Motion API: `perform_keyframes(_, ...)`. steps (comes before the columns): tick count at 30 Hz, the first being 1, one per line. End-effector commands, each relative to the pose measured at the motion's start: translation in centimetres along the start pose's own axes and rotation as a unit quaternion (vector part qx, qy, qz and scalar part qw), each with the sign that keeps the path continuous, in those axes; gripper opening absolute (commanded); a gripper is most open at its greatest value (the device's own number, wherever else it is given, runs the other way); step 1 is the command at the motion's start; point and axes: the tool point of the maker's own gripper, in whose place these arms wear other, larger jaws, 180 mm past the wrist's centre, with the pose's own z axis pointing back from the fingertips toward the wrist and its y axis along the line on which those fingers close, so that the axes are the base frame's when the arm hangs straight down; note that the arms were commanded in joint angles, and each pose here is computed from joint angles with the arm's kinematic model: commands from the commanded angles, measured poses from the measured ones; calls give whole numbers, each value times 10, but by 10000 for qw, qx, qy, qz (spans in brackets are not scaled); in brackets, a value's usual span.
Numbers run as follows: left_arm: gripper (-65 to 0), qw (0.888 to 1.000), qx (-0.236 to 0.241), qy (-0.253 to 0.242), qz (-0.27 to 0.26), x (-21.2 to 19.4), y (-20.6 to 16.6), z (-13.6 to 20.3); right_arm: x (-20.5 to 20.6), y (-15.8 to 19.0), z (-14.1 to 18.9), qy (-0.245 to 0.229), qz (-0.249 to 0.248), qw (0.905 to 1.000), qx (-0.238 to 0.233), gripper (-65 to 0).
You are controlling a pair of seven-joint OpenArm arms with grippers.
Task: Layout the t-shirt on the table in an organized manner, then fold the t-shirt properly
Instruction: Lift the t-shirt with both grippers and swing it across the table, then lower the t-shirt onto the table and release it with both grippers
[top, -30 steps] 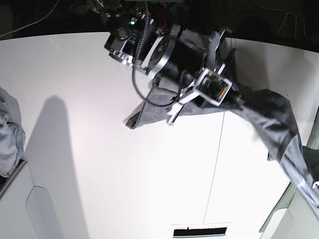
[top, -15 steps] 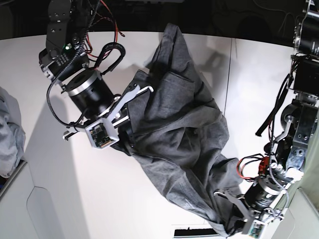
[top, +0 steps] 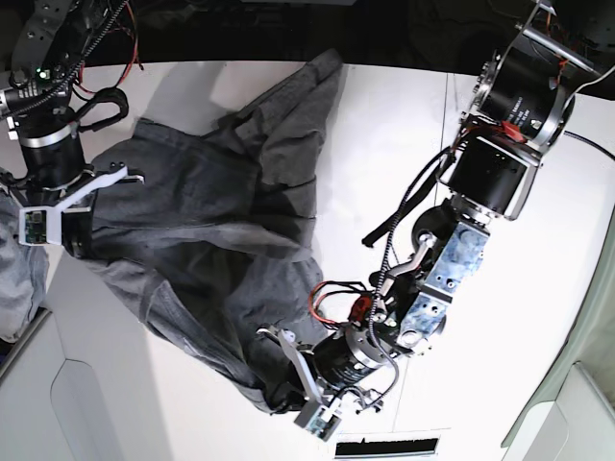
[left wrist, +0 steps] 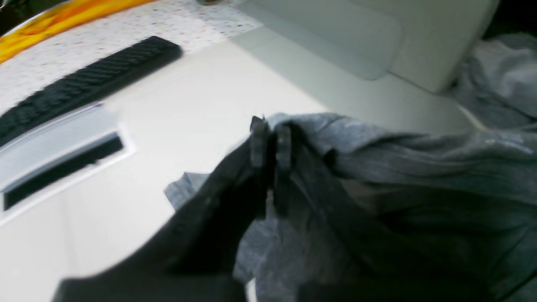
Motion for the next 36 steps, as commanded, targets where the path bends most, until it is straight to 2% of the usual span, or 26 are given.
perform_keyframes(1,-650,9994,-119,-316,-43,25,-10,-9,12,-11,4,-247,-78,9996,-150,-650)
perform_keyframes(4,-650,9989,-451,-131,-38,12,-50,-24,5,-33,8,-201,-258,9987,-388,-650)
perform_keyframes(5,-605,9983,-568,-102,-47,8,-64,-29,1,-39,9,-165,-314,9982,-477,-585)
perform_keyframes(6,-537,9975,-702,-68,-56,4,-79,-32,-3,-47,10,-123,-411,9972,-605,-480)
perform_keyframes(8,-377,9949,-1000,44,-138,-6,-109,-38,-13,-67,13,-62,-769,9920,-1002,-298)
perform_keyframes(9,-311,9932,-1147,109,-188,-10,-123,-39,-17,-77,15,-33,-933,9881,-1223,-245)
perform_keyframes(10,-274,9917,-1249,176,-227,-13,-134,-40,-21,-86,18,23,-1074,9843,-1403,-225)
perform_keyframes(12,-270,9893,-1379,366,-307,-20,-148,-40,-28,-96,23,133,-1360,9775,-1606,-226)
perform_keyframes(16,-270,9875,-1347,742,-349,-32,-145,-39,-38,-92,23,333,-1716,9738,-1455,-226)
perform_keyframes(18,-270,9869,-1226,987,-348,-43,-132,-36,-40,-83,21,417,-1847,9744,-1212,-226)
perform_keyframes(22,-270,9819,-1161,1425,-449,-74,-104,-21,-27,-55,14,198,-2042,9774,-508,-226)
perform_keyframes(28,-270,9773,-918,1824,-557,-121,-67,19,-27,-18,-15,155,-1562,9876,-95,-226)
perform_keyframes(32,-270,9778,-961,1764,-602,-127,-69,40,-37,1,-60,335,-886,9953,174,-226)
perform_keyframes(36,-270,9784,-1089,1648,-615,-126,-82,61,-45,3,-98,574,-366,9975,164,-226)
